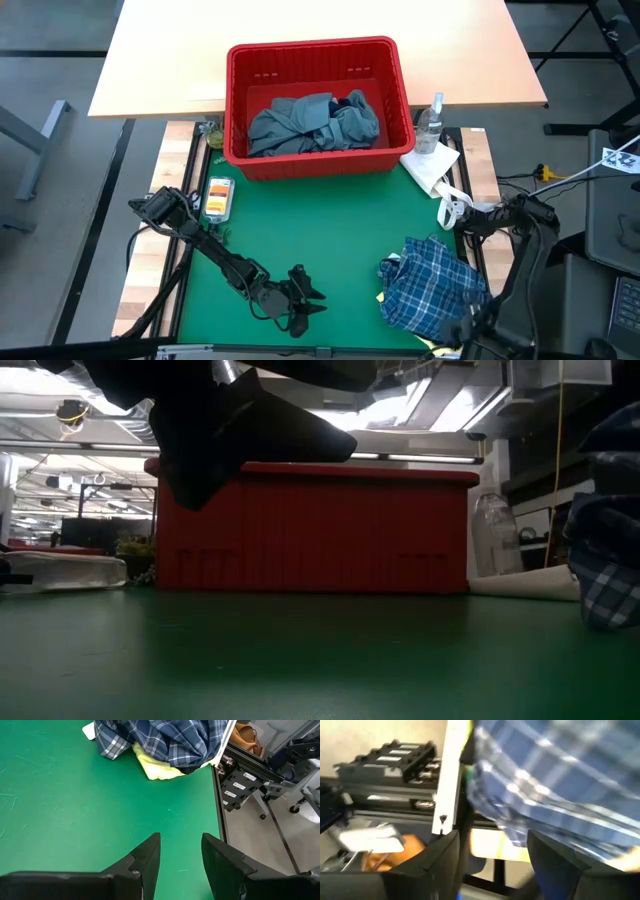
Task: Fold Laundry from Bin
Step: Stack the blue shirt on top of the black underwear shorts
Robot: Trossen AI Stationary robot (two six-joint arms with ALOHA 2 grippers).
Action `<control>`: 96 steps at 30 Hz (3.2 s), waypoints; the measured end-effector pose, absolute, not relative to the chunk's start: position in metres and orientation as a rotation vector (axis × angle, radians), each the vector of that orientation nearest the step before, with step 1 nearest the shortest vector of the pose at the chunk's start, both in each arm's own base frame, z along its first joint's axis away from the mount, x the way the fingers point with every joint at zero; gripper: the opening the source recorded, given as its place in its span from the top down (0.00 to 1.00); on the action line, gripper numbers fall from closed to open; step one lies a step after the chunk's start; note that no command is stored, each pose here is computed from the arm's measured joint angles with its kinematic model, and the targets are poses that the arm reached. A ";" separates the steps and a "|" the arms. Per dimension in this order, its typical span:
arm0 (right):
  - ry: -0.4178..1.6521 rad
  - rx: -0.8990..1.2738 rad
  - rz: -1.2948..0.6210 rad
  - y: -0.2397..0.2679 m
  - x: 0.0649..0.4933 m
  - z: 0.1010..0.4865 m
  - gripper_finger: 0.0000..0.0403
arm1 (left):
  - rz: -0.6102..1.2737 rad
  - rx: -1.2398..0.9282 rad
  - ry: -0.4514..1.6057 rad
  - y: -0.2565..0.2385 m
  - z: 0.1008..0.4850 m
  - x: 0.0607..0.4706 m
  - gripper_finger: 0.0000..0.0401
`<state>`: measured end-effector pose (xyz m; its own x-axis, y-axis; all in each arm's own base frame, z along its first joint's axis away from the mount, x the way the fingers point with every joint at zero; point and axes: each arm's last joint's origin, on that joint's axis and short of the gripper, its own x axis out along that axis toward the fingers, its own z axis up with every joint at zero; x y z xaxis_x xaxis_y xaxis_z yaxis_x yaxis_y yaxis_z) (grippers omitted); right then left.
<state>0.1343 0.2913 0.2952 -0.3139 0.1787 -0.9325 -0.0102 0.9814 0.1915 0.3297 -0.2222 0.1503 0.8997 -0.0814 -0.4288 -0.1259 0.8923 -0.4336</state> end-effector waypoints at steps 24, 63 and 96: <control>1.626 0.006 -0.148 0.258 0.138 0.181 0.42 | 0.028 -0.463 0.464 -0.222 0.149 0.329 0.66; 1.264 -0.403 0.066 0.168 0.294 0.272 0.42 | 0.094 -0.201 0.214 -0.186 0.248 0.317 0.66; 1.322 -0.321 -0.129 0.197 0.215 0.159 0.42 | 0.153 -0.196 0.570 -0.172 0.114 0.356 0.66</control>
